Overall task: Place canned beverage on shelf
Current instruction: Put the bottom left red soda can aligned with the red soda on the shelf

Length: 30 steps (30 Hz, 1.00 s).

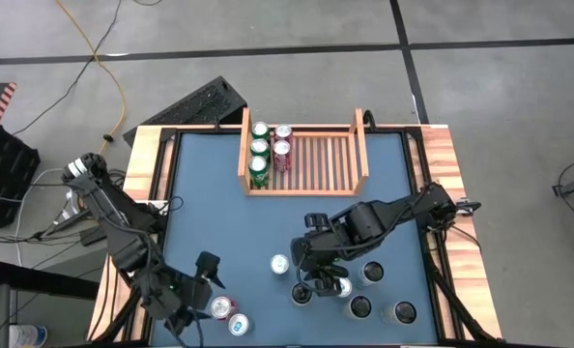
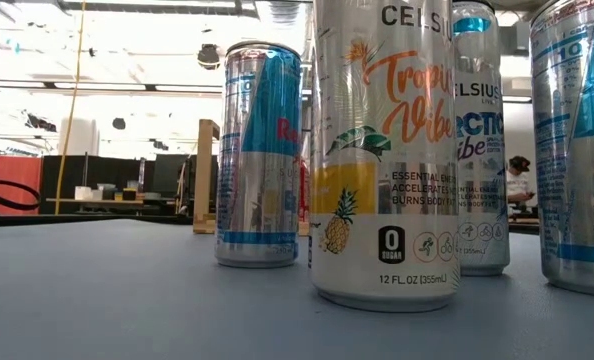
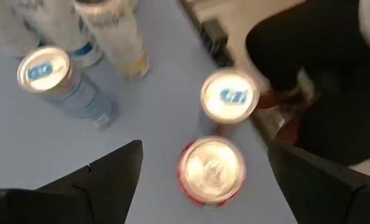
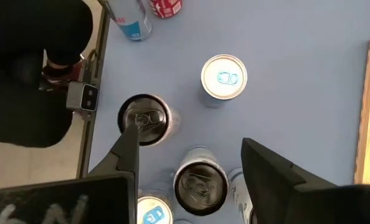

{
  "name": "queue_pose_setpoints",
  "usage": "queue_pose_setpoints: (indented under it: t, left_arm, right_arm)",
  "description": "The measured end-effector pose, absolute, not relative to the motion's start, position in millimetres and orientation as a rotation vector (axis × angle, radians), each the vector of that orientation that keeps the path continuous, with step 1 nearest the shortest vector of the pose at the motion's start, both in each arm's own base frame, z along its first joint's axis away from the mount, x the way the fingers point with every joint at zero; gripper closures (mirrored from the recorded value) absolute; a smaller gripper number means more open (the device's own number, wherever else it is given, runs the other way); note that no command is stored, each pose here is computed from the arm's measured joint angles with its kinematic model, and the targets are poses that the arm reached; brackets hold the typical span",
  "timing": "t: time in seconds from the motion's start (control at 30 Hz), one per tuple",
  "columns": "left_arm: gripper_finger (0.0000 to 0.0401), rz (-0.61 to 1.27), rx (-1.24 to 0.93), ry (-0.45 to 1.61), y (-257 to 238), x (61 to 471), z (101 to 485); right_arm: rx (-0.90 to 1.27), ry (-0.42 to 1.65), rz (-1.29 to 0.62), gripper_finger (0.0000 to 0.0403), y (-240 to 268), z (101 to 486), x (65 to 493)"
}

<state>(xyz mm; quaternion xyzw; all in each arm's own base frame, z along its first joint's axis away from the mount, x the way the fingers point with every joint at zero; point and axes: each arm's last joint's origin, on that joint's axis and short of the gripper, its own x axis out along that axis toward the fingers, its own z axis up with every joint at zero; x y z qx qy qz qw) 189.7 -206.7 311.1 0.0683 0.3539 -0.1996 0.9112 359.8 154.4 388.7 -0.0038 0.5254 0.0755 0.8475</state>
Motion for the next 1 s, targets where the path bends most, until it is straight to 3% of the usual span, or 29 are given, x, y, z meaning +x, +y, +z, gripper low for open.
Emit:
queue_pose_setpoints:
  t: [0.37, 0.83, 1.0]
  left_arm:
    - [0.0067, -0.633, 0.283, 0.899, -222.6, 214.2, 269.7]
    - [0.0067, -0.650, 0.493, 0.878, -217.6, 218.5, 263.5]
    - [0.0067, -0.689, 0.478, 0.929, -221.2, 227.9, 249.0]
  right_arm:
    - [-0.011, 1.107, 0.158, 0.0216, 154.5, 388.7, 359.7]
    - [-0.056, 1.093, 0.133, 0.0216, 153.1, 388.8, 360.2]
    - [-0.070, 1.092, 0.141, 0.0216, 152.9, 388.8, 360.3]
